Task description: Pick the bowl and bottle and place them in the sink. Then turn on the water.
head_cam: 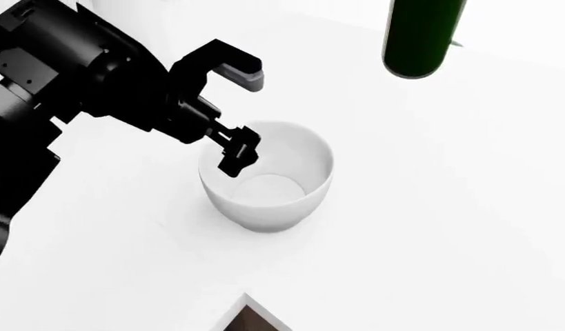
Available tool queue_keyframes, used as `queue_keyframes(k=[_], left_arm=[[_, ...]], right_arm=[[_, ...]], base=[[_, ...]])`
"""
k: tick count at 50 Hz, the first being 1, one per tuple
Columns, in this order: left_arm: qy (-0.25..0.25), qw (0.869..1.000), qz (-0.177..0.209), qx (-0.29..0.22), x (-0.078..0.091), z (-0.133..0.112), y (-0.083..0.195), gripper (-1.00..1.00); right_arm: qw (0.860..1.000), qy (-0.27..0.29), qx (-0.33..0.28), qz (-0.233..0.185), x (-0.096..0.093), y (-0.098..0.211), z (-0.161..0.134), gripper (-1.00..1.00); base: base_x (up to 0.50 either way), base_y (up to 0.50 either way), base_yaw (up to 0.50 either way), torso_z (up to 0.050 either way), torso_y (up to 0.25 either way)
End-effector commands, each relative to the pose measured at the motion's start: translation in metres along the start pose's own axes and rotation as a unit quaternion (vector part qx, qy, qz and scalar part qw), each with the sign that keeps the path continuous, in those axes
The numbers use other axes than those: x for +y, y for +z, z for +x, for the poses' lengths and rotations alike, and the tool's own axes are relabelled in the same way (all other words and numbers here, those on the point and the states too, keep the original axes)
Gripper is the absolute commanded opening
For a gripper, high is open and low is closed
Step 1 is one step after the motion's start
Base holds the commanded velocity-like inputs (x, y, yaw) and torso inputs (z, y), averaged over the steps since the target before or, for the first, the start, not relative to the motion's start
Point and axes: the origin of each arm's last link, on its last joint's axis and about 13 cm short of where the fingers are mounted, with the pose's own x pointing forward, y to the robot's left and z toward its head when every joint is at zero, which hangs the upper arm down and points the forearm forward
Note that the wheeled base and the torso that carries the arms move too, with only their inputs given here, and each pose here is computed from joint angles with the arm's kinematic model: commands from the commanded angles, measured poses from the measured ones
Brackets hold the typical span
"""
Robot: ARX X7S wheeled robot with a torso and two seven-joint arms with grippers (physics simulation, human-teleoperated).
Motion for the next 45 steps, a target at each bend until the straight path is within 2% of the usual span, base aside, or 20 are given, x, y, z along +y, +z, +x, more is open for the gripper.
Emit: queue_keyframes(k=[1, 34, 45], left_arm=[[-0.002, 1.000, -0.002, 0.005, 0.001, 0.008, -0.001, 1.00], [-0.009, 0.999, -0.034, 0.019, 0.004, 0.028, -0.012, 1.00], [-0.006, 0.999, -0.029, 0.026, 0.004, 0.033, -0.015, 1.00]], right_arm=[[1.000, -0.009, -0.013, -0.010, -0.003, 0.005, -0.001, -1.00], [1.000, -0.003, -0.012, -0.009, 0.000, 0.003, 0.000, -1.00], [1.000, -0.003, -0.013, -0.007, 0.000, 0.003, 0.000, -1.00]], base=[[0.00, 0.00, 0.00, 0.000, 0.000], [0.00, 0.00, 0.00, 0.000, 0.001], [0.00, 0.00, 0.00, 0.000, 0.000]])
